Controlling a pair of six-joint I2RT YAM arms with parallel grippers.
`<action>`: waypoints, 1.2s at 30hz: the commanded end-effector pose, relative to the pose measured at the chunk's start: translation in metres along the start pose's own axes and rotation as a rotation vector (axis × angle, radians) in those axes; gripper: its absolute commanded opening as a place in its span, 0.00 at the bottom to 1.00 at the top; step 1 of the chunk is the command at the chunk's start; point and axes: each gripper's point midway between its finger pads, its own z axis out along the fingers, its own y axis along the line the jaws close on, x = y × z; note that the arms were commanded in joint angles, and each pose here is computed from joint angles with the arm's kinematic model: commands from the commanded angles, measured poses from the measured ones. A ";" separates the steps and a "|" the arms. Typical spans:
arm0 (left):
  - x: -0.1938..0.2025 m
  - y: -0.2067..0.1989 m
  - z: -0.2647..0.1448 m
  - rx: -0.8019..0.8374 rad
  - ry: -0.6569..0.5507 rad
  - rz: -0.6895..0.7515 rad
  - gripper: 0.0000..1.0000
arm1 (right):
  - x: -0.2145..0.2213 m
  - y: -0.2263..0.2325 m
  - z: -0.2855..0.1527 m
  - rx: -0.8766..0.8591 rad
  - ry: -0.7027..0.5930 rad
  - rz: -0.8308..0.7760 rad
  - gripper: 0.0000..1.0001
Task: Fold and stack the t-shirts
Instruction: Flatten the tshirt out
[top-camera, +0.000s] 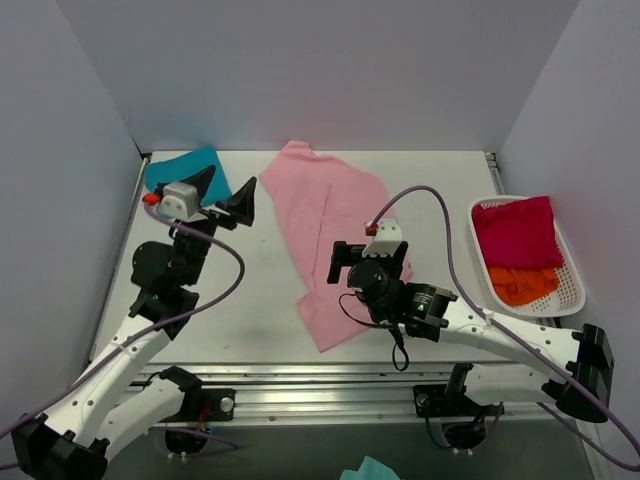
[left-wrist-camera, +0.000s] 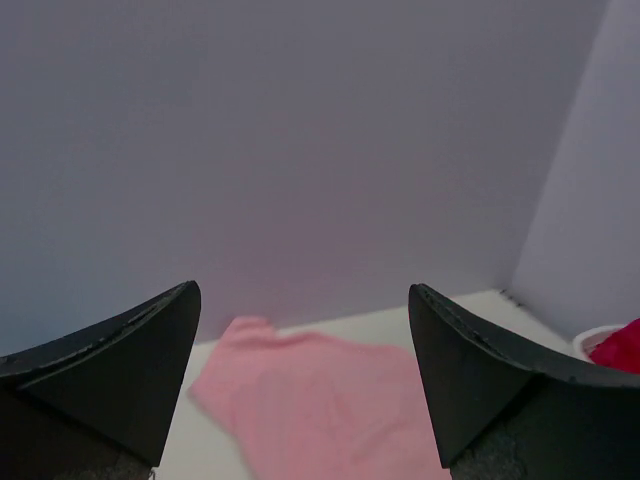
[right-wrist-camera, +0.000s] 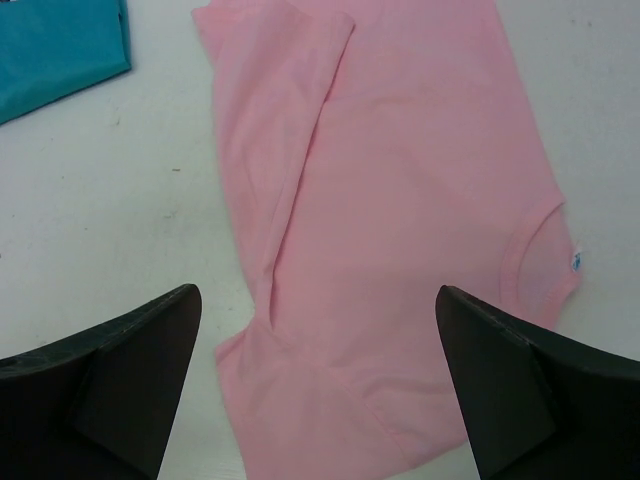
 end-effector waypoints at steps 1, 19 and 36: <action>0.056 -0.052 -0.018 0.326 0.033 -0.095 0.94 | -0.032 -0.001 -0.005 0.045 -0.090 -0.008 1.00; 0.186 0.005 0.071 -0.153 0.592 0.027 0.94 | 0.120 0.038 0.043 -0.149 0.352 -0.071 1.00; 0.351 -0.052 0.212 0.208 0.918 -0.145 0.94 | 0.004 -0.089 0.022 0.254 -0.056 0.178 1.00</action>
